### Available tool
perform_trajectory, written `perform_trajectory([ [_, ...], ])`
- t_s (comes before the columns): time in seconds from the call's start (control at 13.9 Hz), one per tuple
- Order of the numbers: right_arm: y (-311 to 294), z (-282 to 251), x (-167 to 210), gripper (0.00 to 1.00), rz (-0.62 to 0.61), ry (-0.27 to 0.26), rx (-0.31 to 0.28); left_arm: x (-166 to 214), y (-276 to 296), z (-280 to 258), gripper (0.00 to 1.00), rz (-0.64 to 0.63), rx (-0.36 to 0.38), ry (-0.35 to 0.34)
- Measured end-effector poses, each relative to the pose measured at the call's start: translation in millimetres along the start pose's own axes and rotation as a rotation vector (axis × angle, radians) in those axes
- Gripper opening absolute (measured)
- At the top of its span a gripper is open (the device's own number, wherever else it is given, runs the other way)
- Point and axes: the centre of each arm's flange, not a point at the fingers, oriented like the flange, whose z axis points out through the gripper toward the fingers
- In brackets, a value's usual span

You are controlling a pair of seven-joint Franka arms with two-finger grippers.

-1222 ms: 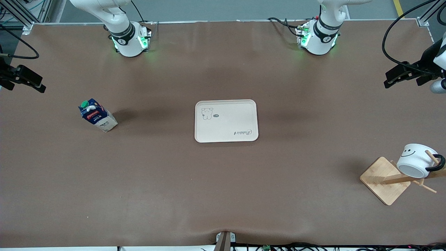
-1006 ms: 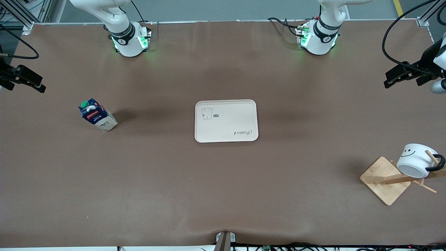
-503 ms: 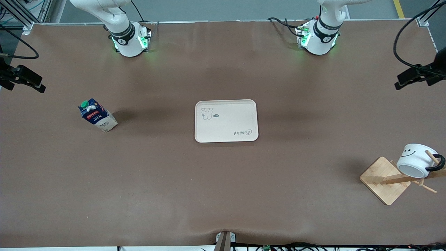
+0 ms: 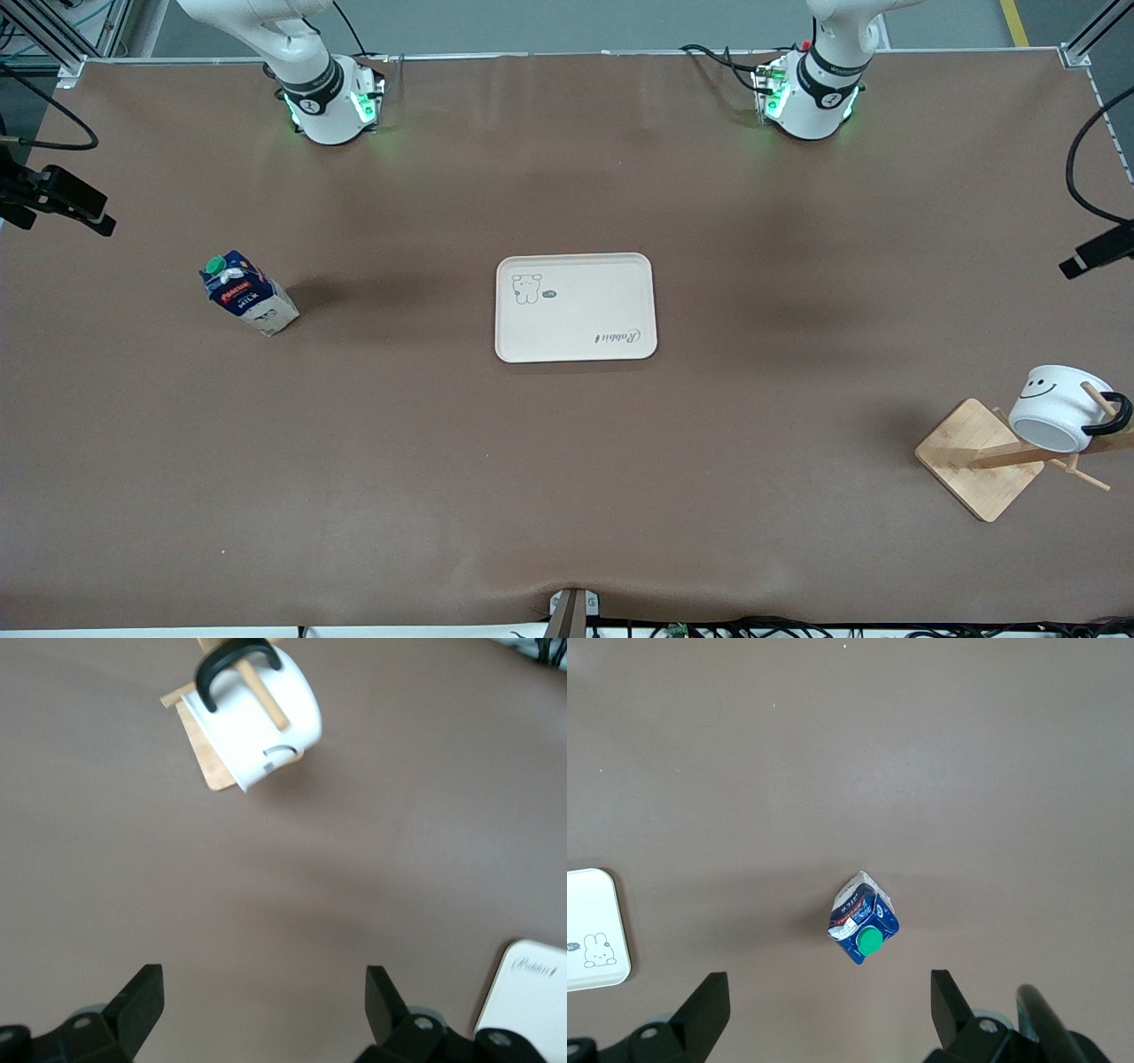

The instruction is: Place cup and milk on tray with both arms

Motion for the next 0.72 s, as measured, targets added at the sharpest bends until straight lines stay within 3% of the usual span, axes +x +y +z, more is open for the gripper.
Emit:
perform_trajectory([
  [0.36, 0.1, 0.0, 0.0, 1.00, 0.000, 0.000, 0.000, 16.3, -43.3, 47.3, 1.00, 0.017, -0.020, 0.073],
  [0.72, 0.0, 0.0, 0.0, 1.00, 0.000, 0.000, 0.000, 46.2, -51.2, 55.7, 1.00, 0.135, -0.023, 0.100],
])
